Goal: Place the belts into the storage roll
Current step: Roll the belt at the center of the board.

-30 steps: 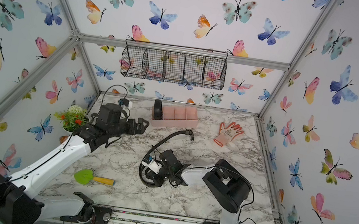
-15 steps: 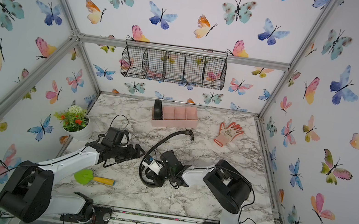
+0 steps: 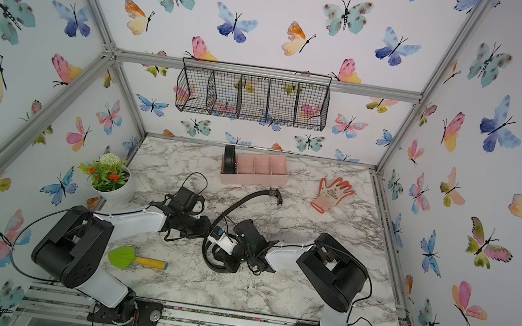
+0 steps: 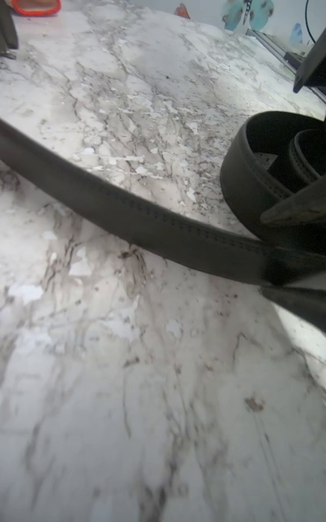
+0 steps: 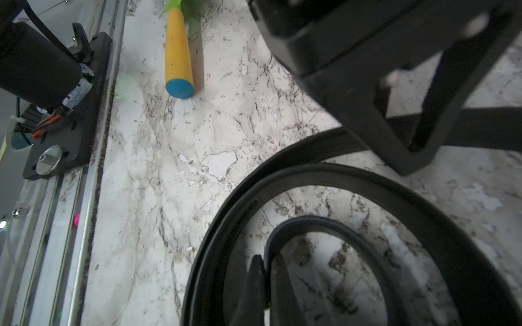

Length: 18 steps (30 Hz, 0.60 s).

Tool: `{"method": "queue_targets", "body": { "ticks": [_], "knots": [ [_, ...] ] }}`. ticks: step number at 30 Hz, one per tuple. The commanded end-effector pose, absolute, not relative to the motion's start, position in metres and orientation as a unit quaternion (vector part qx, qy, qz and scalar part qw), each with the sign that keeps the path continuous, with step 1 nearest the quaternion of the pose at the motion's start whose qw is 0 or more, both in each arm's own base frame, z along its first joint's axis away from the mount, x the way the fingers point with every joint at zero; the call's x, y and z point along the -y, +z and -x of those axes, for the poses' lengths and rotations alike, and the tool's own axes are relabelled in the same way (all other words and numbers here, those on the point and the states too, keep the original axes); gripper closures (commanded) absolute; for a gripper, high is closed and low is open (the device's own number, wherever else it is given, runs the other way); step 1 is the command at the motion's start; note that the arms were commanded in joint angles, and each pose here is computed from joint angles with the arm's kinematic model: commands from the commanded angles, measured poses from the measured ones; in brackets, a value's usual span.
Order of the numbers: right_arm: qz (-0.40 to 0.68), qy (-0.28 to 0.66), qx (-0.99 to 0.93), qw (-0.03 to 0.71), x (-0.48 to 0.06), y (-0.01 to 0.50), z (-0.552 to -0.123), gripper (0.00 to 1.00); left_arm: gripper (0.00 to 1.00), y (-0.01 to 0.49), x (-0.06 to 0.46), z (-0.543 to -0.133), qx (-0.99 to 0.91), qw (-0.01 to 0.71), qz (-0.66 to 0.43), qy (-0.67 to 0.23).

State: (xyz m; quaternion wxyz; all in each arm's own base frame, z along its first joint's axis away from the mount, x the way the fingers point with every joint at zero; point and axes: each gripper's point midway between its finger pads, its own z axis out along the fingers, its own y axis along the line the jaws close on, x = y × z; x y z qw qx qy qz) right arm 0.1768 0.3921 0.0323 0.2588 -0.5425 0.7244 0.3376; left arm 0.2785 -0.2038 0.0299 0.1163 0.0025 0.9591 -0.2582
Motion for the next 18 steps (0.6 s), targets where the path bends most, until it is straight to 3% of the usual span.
{"method": "queue_targets", "body": {
  "ticks": [1, 8, 18],
  "knots": [
    [0.553, 0.302, -0.749, 0.207, -0.368, 0.008, -0.162, 0.97, 0.87, 0.018, 0.203, -0.278, -0.968, 0.101, -0.028, -0.230],
    [0.593, 0.294, -0.724, 0.196, -0.373, 0.013, -0.140, 0.97, 0.95, 0.038, 0.238, -0.317, -0.961, 0.110, -0.094, -0.237],
    [0.596, 0.297, -0.720, 0.197, -0.379, 0.007, -0.136, 0.97, 0.96, 0.048, 0.326, -0.348, -0.947, 0.063, -0.193, -0.251]
  ]
}}
